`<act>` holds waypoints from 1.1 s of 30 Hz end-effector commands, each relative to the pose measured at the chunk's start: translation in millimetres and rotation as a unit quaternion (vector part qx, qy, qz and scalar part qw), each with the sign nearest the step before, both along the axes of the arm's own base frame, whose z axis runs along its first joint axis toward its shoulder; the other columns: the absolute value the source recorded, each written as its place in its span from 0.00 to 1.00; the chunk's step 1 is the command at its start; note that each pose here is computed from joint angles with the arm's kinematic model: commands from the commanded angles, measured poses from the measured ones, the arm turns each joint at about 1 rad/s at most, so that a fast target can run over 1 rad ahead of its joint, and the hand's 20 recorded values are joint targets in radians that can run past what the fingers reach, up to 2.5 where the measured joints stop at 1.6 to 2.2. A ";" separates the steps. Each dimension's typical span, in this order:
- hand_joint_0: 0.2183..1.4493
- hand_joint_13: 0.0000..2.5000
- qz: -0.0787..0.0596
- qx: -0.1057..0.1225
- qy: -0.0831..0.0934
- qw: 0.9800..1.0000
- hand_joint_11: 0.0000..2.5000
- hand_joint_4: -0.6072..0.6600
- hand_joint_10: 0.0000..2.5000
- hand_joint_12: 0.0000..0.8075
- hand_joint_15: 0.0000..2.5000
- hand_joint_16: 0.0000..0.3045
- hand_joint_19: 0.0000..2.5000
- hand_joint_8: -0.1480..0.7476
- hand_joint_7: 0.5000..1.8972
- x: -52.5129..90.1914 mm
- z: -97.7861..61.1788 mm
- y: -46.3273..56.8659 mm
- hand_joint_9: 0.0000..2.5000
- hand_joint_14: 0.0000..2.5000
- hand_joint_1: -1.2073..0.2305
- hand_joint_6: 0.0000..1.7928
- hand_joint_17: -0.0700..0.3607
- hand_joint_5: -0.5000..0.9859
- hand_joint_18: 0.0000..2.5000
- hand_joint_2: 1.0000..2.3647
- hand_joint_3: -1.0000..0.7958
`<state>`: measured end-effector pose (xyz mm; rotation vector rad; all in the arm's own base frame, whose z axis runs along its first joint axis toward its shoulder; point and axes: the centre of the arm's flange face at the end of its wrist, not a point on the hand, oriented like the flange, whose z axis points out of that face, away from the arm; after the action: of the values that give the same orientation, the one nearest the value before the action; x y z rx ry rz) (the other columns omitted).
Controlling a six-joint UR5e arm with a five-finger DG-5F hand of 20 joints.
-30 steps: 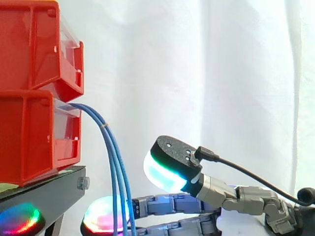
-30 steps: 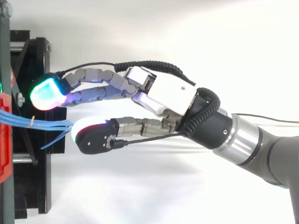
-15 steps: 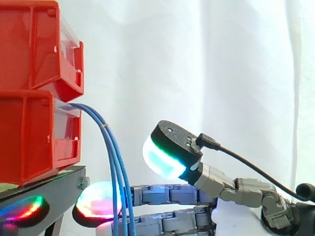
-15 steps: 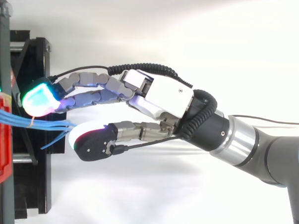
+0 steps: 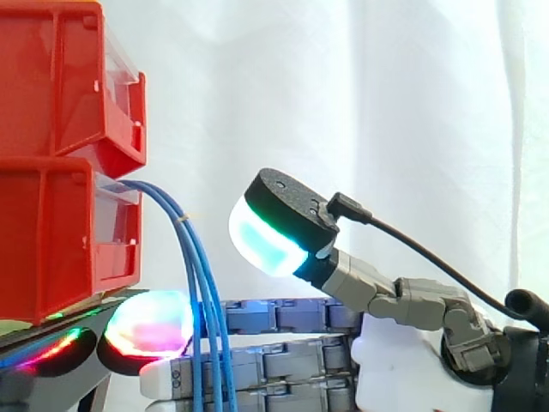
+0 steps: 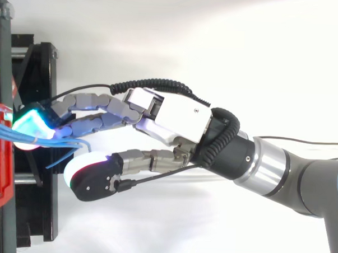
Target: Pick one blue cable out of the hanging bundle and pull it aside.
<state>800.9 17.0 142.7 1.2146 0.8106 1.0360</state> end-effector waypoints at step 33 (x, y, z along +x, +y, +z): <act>0.27 0.28 0.022 0.041 0.014 0.999 0.11 0.68 0.00 0.32 0.13 0.15 0.13 0.44 0.23 -4.0 -5.0 -4.1 0.32 0.01 0.46 0.28 0.40 0.24 0.20 0.00 0.28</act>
<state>797.9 14.3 138.9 1.2712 0.8171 1.0832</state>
